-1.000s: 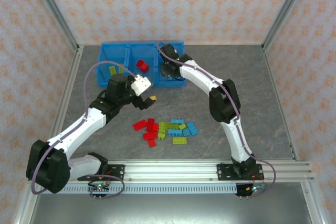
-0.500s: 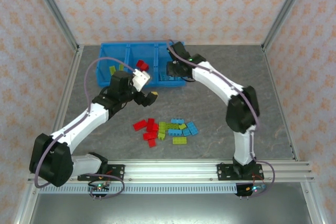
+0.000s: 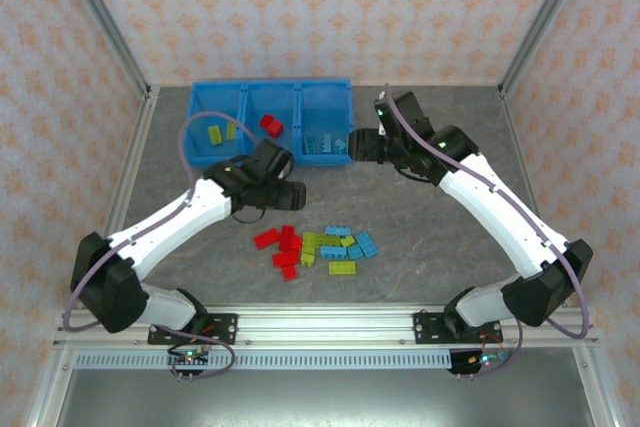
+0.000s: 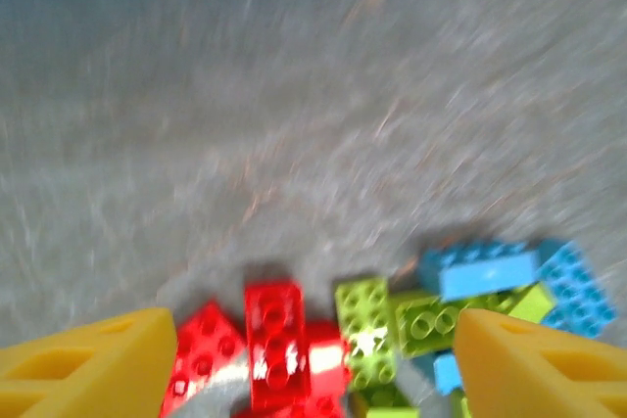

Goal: Sort the legos into containers by color

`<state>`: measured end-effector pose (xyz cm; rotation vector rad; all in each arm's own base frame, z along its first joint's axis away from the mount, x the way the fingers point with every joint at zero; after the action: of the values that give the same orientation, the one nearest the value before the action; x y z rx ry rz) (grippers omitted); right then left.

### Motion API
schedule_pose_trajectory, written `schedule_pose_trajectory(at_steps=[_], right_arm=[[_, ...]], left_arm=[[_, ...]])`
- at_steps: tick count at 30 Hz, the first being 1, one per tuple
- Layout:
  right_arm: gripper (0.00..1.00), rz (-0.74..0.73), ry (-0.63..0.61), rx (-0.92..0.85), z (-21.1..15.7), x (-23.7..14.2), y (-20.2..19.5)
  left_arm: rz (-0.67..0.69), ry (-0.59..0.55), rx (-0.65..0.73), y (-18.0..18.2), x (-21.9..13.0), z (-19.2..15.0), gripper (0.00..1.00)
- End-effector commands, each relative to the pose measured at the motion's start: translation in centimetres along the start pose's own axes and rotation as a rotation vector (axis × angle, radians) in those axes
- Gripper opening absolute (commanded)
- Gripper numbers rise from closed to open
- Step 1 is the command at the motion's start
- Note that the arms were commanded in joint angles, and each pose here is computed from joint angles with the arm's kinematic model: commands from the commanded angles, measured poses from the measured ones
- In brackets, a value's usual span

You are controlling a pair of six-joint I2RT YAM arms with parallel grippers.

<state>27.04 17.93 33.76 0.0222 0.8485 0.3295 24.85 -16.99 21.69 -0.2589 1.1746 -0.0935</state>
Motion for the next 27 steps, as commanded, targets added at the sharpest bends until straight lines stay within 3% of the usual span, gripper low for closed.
schedule_pose_trajectory(at_steps=[1, 3, 6, 15, 23, 27], right_arm=[[0.75, -0.052, 0.09, 0.027, -2.0, 0.7, -0.8], [0.75, -0.06, 0.103, 0.033, -2.2, 1.1, -0.9], [0.75, -0.061, 0.118, 0.038, -2.4, 1.4, -0.8], [0.75, -0.061, 0.124, 0.058, -3.0, 1.6, -1.0], [0.76, -0.061, 0.123, 0.061, -2.9, 1.5, -1.0], [0.76, -0.052, 0.121, 0.062, -2.9, 1.3, -0.9]], left_arm=[[0.153, 0.129, -0.108, 1.6, 1.5, -2.9, 0.69], [0.111, 0.192, -0.084, 0.8, 3.0, -3.2, 0.69], [0.153, 0.268, -0.034, 0.0, 4.6, -3.2, 0.69], [0.286, 0.262, 0.044, 0.3, 8.2, -3.1, 0.56], [0.302, 0.297, 0.04, 0.4, 10.6, -3.7, 0.51], [0.313, 0.304, 0.039, 0.6, 11.4, -4.0, 0.43]])
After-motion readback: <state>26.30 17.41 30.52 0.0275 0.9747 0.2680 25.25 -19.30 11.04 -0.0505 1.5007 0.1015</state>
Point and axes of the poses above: each hand's point on the last joint's axis, 136 mm out from that joint toward the fingers, its own x axis out along the fingers, its own y axis along the line the jaws close on, z = x × y, the point moved 8 cm from there along -x, back along the fingers, and after that the axes turned 8 degrees about -x, right-handed, at the moved point
